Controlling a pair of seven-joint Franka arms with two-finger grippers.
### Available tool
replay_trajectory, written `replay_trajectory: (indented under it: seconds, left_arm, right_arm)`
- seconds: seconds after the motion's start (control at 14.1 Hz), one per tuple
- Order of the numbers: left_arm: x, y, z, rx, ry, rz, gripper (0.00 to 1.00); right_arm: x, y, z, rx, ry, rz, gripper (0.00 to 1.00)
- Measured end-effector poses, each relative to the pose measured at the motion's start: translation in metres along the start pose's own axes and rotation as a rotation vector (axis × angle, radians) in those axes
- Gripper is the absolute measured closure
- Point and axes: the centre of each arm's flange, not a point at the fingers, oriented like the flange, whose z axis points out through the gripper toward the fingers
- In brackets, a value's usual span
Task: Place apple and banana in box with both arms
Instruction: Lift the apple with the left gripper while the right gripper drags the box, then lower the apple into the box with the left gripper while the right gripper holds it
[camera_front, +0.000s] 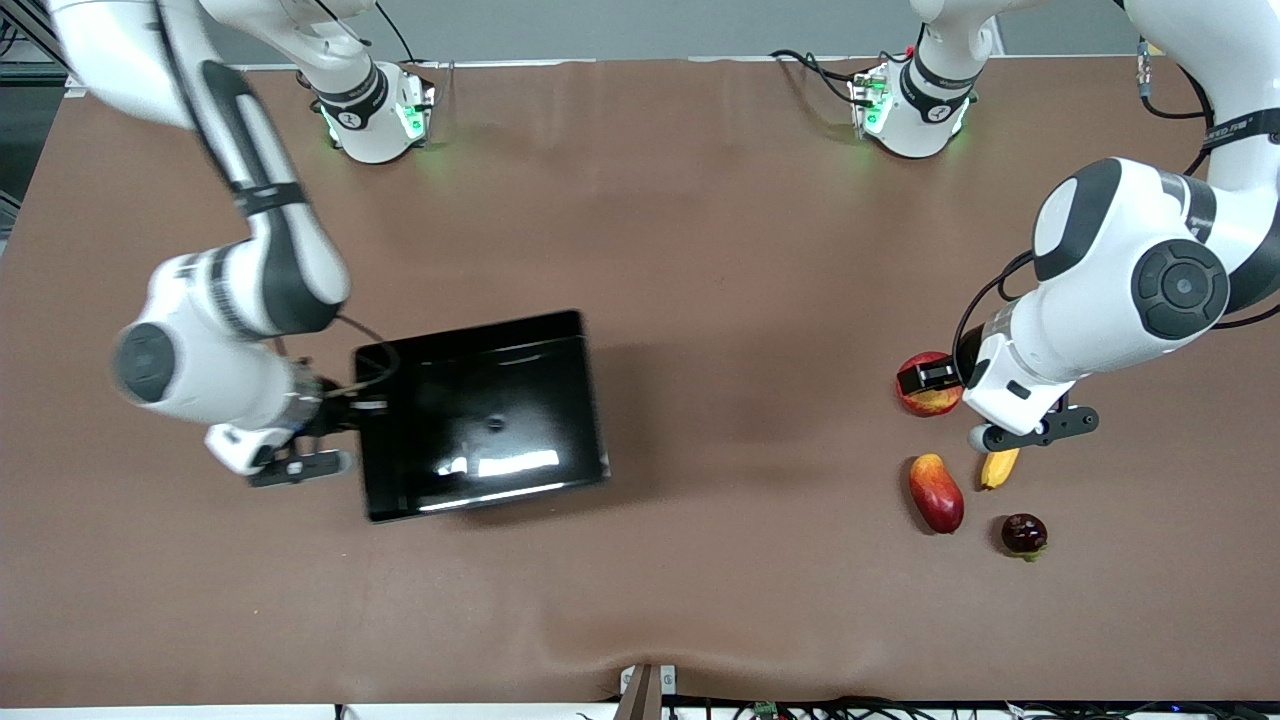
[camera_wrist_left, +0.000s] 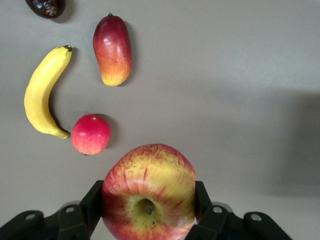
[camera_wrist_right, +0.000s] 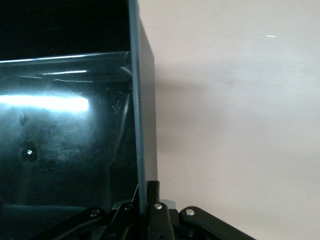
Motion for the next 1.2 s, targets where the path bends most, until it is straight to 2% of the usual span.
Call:
replay_trajectory:
  seconds: [0.28,0.5,0.71,0.99,1.2]
  left_arm:
    - [-0.006,0.000,-0.012,0.010,0.001,0.000,0.26]
    - [-0.007,-0.001,-0.019,0.010,0.004,-0.001,0.26]
    - [-0.007,0.000,-0.019,-0.004,-0.007,-0.004,0.26]
    - [-0.010,0.003,-0.018,-0.022,-0.022,-0.014,0.26]
    - [-0.017,0.019,-0.011,-0.023,-0.038,-0.047,0.26]
  right_arm:
    - [-0.032,-0.126,0.036,0.019,0.077,0.156,0.96]
    - [-0.065,-0.198,0.056,0.026,0.065,0.213,0.96]
    - [-0.084,-0.214,0.080,0.010,0.040,0.225,0.96]
    - [-0.098,-0.221,0.113,0.026,0.078,0.285,0.96]
    - [-0.111,-0.238,0.132,0.011,0.078,0.270,0.96]
